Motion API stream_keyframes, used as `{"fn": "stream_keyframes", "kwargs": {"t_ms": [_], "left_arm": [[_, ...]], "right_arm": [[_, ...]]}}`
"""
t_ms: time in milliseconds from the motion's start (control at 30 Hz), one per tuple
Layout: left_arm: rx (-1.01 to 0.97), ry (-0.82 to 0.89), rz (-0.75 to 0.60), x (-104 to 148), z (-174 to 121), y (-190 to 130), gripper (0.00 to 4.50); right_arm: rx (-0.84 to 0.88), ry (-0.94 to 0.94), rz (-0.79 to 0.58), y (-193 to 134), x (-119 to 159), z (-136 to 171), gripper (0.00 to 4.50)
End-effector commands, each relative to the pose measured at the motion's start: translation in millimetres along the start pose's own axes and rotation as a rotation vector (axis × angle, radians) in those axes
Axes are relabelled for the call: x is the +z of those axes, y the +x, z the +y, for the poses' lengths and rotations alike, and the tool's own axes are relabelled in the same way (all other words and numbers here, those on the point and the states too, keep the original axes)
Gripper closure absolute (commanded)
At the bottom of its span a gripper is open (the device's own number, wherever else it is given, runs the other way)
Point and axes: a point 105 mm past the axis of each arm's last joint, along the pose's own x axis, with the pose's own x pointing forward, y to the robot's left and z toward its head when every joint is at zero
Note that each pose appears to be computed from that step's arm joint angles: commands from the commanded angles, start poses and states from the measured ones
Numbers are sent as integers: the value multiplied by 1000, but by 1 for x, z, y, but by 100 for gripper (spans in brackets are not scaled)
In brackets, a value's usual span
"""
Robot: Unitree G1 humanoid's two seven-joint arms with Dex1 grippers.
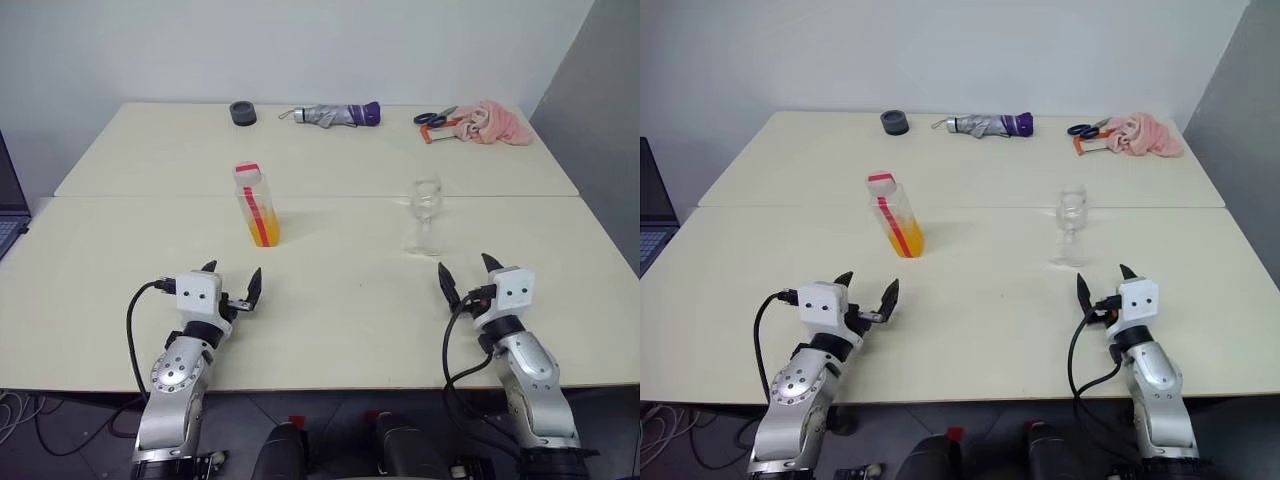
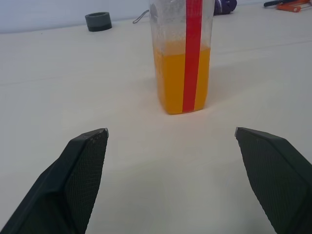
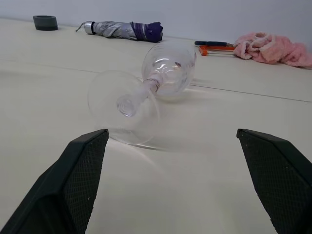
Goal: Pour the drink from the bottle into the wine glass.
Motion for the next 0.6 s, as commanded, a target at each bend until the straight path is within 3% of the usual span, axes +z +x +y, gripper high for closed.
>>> {"fn": "stream_keyframes", "kwargs": {"t_ms": [33, 600], "left_arm": [[23, -7, -79, 18, 4, 0, 4], [69, 29, -119, 27, 16, 5, 4]], "right_arm": [[-1, -13, -48, 2, 12, -4, 0], [30, -26, -48, 3, 12, 1, 0]]}}
